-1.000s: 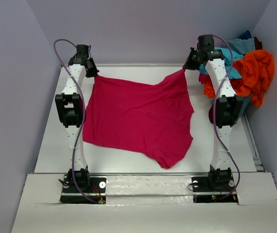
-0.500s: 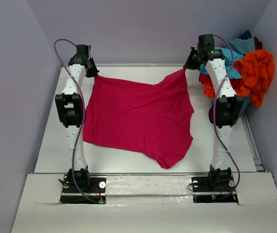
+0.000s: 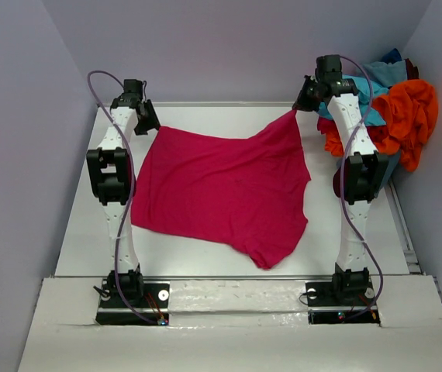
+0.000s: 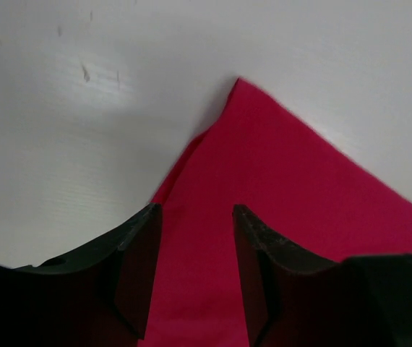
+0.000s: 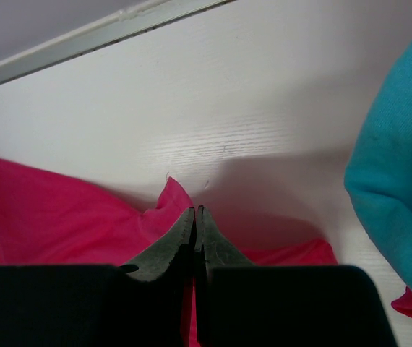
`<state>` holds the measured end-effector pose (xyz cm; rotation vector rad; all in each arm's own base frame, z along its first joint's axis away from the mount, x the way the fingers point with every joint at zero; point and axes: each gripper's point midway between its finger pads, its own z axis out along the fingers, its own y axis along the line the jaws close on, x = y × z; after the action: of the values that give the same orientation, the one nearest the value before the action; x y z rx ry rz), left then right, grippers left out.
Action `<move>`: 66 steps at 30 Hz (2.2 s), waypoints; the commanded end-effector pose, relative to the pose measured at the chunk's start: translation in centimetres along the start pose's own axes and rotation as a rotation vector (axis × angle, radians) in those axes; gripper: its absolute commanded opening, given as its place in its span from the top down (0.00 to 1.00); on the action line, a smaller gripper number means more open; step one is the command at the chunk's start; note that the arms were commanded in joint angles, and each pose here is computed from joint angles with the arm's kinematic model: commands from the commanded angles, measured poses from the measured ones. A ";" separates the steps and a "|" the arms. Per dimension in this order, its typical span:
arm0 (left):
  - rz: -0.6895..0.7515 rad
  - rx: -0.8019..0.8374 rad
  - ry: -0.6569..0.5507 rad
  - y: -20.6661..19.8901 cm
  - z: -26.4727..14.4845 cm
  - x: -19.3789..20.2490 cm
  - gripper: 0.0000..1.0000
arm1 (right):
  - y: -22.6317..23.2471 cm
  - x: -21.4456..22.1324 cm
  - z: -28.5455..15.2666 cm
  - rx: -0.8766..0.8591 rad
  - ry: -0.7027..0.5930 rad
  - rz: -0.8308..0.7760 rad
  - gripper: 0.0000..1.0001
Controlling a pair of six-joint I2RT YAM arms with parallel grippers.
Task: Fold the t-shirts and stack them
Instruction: Flatten the tshirt out
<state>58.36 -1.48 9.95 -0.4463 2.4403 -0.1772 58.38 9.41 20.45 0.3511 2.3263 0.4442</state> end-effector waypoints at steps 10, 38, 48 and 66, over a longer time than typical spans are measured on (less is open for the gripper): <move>-0.063 -0.043 -0.037 0.0 -13.2 4.4 0.46 | 1.3 -1.6 -1.3 -0.057 -0.049 0.011 0.93; -0.221 0.070 0.136 2.3 -20.6 19.0 0.47 | 1.4 10.6 -0.2 -0.057 0.333 0.039 0.40; -0.201 0.058 0.163 3.0 -20.3 20.5 0.46 | 1.5 20.2 -4.1 -0.032 0.486 0.030 0.48; -0.232 0.020 0.189 4.6 -17.2 17.9 0.46 | -0.4 30.2 -8.6 -0.012 0.646 0.054 0.53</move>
<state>32.26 -4.53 11.42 -0.7305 2.5936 -0.3478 32.12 17.53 6.45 0.3233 2.9918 0.6071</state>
